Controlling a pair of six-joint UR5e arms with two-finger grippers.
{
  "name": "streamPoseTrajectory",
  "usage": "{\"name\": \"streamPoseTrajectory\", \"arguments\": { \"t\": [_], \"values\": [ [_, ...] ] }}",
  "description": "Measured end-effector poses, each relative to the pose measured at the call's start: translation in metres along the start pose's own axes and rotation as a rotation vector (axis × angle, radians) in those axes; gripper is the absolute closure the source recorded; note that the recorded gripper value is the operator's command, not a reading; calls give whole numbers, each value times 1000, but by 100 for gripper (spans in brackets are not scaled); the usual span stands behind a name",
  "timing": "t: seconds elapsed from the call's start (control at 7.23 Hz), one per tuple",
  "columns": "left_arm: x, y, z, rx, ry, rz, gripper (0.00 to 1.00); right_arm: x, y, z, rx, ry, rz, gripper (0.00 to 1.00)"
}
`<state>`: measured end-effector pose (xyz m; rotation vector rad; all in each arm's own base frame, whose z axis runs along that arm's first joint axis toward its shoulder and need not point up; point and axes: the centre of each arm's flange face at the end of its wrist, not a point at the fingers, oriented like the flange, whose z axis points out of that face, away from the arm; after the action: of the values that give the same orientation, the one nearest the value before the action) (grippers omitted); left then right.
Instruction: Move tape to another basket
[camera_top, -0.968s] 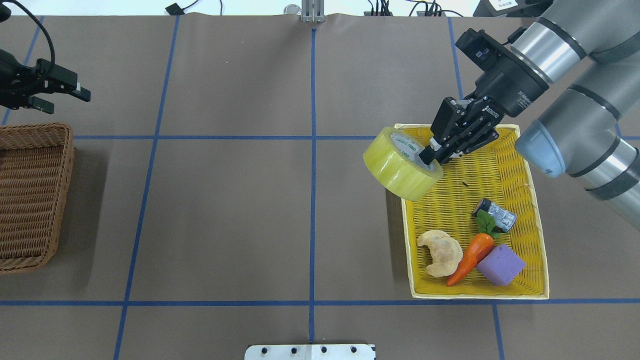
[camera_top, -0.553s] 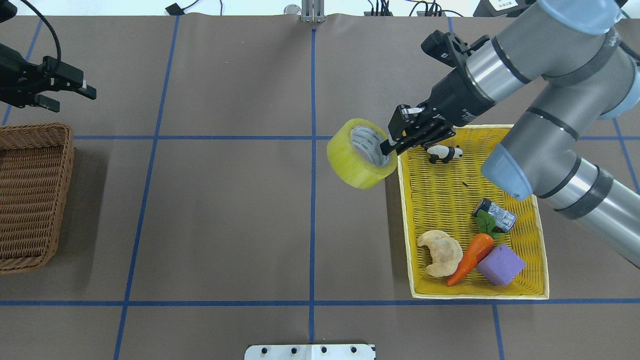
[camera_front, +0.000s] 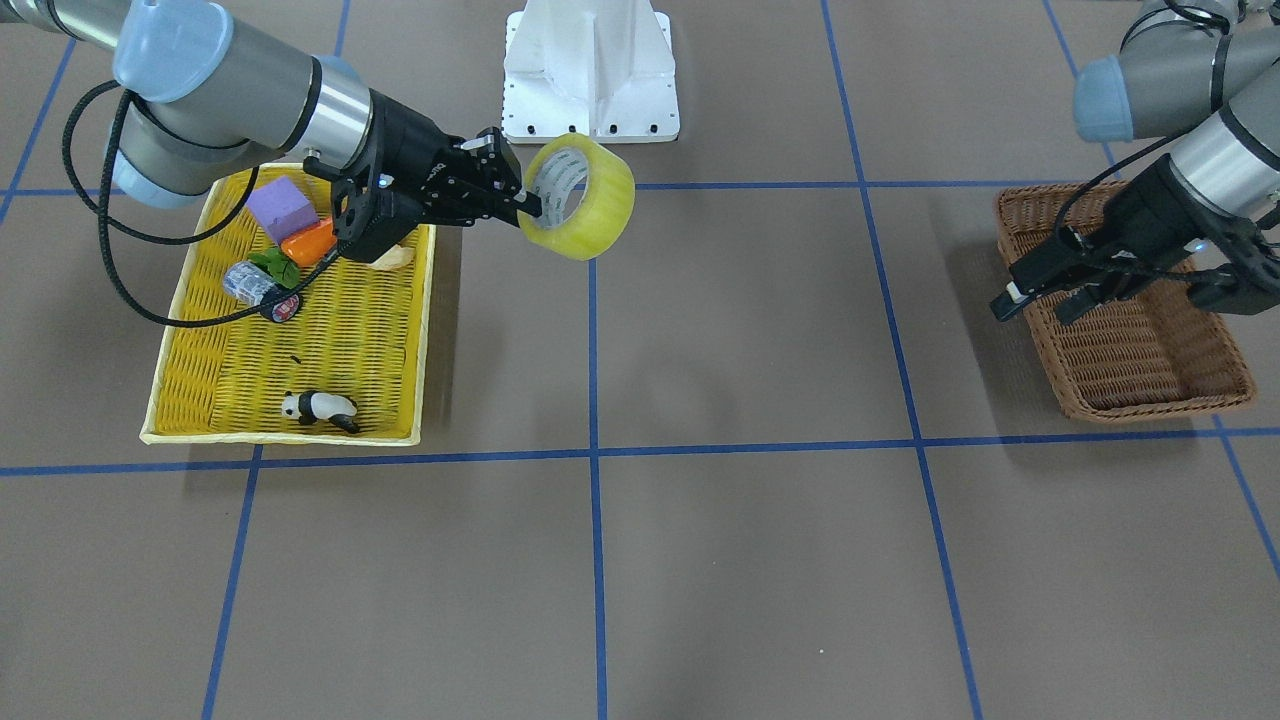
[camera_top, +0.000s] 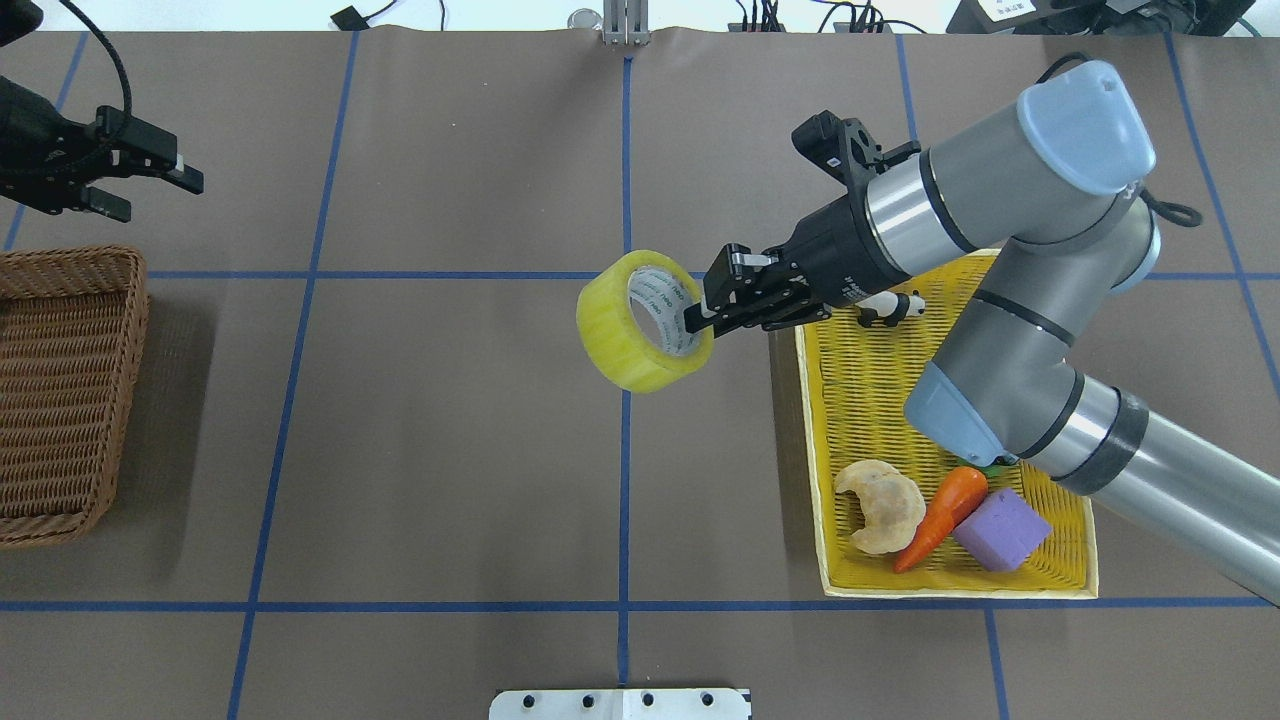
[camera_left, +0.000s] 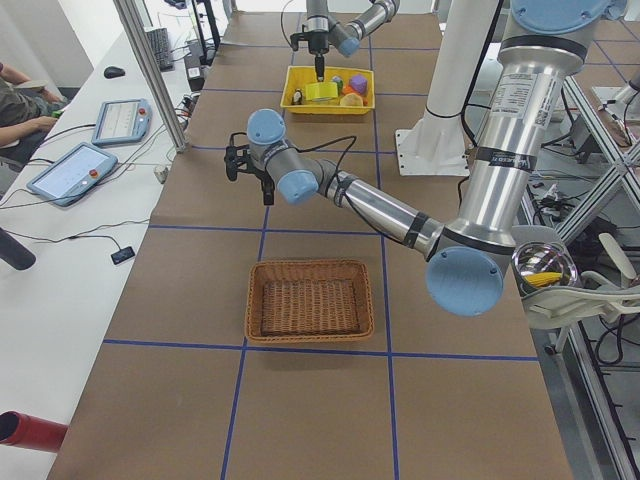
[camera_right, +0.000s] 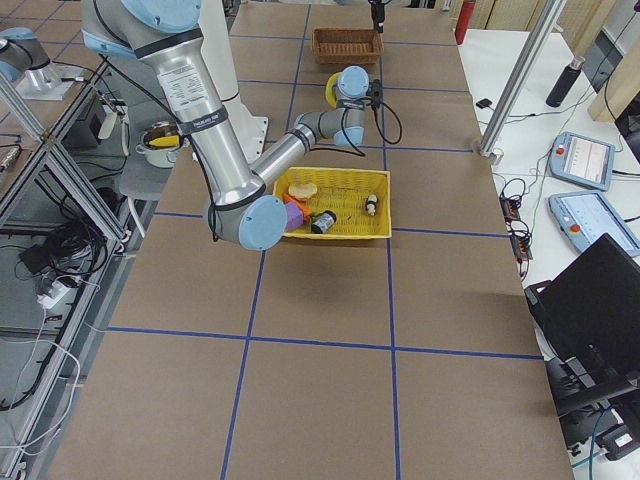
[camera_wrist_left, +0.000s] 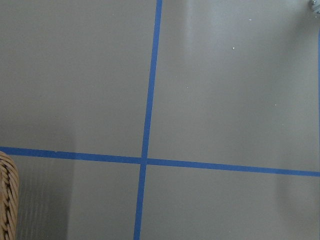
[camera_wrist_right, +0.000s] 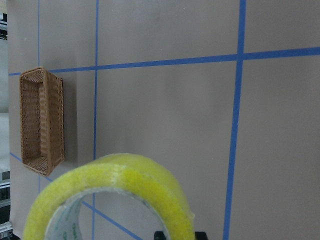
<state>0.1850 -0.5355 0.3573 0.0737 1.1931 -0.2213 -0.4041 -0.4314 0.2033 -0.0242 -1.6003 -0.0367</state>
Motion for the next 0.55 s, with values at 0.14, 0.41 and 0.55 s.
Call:
{"name": "streamPoseTrajectory", "arguments": {
  "t": [0.14,0.41,0.55],
  "values": [
    [22,15,9,-10,73,-36,2,-1,12,14,25,-69,33,100],
    [61,61,29,-81,271,-128,2,3,22,30,66,-204,121,100],
    [70,73,29,-117,375,-166,2,12,21,33,76,-280,163,100]
  ]
}}
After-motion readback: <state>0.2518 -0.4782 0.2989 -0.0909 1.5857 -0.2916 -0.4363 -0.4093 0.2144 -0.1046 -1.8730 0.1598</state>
